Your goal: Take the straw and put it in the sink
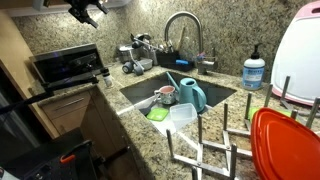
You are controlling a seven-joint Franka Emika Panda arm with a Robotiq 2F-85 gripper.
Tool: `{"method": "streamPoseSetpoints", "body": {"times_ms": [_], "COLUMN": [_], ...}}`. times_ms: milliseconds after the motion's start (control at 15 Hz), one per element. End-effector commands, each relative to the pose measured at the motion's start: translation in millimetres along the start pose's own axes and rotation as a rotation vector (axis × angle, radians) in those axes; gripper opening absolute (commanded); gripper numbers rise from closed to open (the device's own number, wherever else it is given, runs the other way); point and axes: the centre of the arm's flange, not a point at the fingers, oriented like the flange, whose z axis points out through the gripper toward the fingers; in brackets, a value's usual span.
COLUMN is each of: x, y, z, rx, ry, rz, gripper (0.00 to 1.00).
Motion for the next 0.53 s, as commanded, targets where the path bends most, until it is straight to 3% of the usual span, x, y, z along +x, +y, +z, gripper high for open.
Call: {"method": "streamPoseSetpoints", "body": {"times_ms": [0,267,467], "x": [25.6,33.0,27.6], "y": [-13.0,-30.3,-34.3], "z": [-12.3,-20.9,-24.7], "rx": [0.024,0.084,0.074], "ry": [0.155,0.303,0.284], "rz": [-0.132,-0.298,-0.271], "gripper": [1.00,1.00,1.00]}}
